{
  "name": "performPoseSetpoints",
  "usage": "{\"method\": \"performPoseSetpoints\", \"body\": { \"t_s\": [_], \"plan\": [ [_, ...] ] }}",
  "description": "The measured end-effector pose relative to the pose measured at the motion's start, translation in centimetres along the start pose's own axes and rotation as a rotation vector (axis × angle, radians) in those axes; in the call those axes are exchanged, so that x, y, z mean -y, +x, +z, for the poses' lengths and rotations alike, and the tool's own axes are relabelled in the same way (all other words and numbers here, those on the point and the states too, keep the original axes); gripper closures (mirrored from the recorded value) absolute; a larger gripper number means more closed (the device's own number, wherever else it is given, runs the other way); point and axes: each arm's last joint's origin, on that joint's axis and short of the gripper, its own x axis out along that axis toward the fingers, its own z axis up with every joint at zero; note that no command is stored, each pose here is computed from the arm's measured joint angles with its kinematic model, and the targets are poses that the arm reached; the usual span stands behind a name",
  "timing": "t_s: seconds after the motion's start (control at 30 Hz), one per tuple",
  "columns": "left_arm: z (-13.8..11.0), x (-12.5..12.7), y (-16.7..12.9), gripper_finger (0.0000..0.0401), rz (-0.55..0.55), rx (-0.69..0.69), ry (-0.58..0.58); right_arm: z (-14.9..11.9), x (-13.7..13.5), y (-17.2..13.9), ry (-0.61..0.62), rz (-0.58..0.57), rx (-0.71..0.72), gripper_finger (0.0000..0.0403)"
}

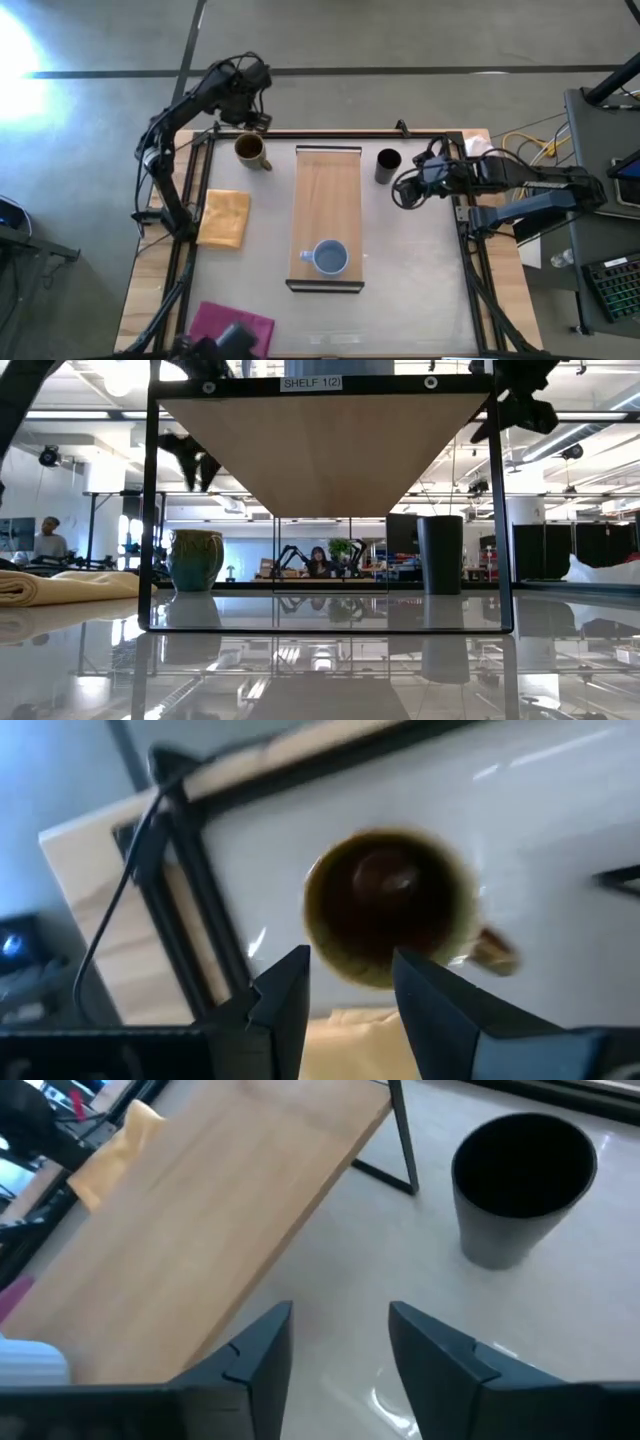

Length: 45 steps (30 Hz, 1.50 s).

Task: Stack small to large cups/mugs on shelf
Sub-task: Put the green cup on the shelf

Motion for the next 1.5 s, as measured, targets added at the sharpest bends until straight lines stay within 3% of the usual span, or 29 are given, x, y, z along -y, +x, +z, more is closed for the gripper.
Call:
{"method": "performPoseSetpoints", "body": {
  "t_s": [0.13,0.37,0.67,0.93,1.13,1.5],
  "plan": [
    [-0.2,-0.1,2.7,0.0271,0.039,-0.070,0.021,0.4,0.2,0.1,-0.016,0.003,0.009,0.0242],
    [-0.4,0.4,5.3,0.0271,0.060,-0.072,0.086,1.1,0.8,0.3,0.021,-0.016,0.020,0.0250],
    [-0.5,0.1,5.7,0.0271,0.015,0.041,0.152,1.9,1.0,0.5,0.046,0.001,0.061,0.0259],
    [-0.8,-1.7,6.6,0.0271,0.016,0.034,0.179,2.1,0.9,0.5,0.048,0.020,0.066,0.0268],
    [-1.1,-2.2,7.7,0.0271,-0.082,0.038,0.180,2.2,0.8,0.5,0.052,0.029,0.075,0.0273],
    [-1.3,-2.5,9.2,0.0271,-0.049,0.036,0.186,2.2,0.8,0.5,0.082,0.030,0.075,0.0278]
  ]
}}
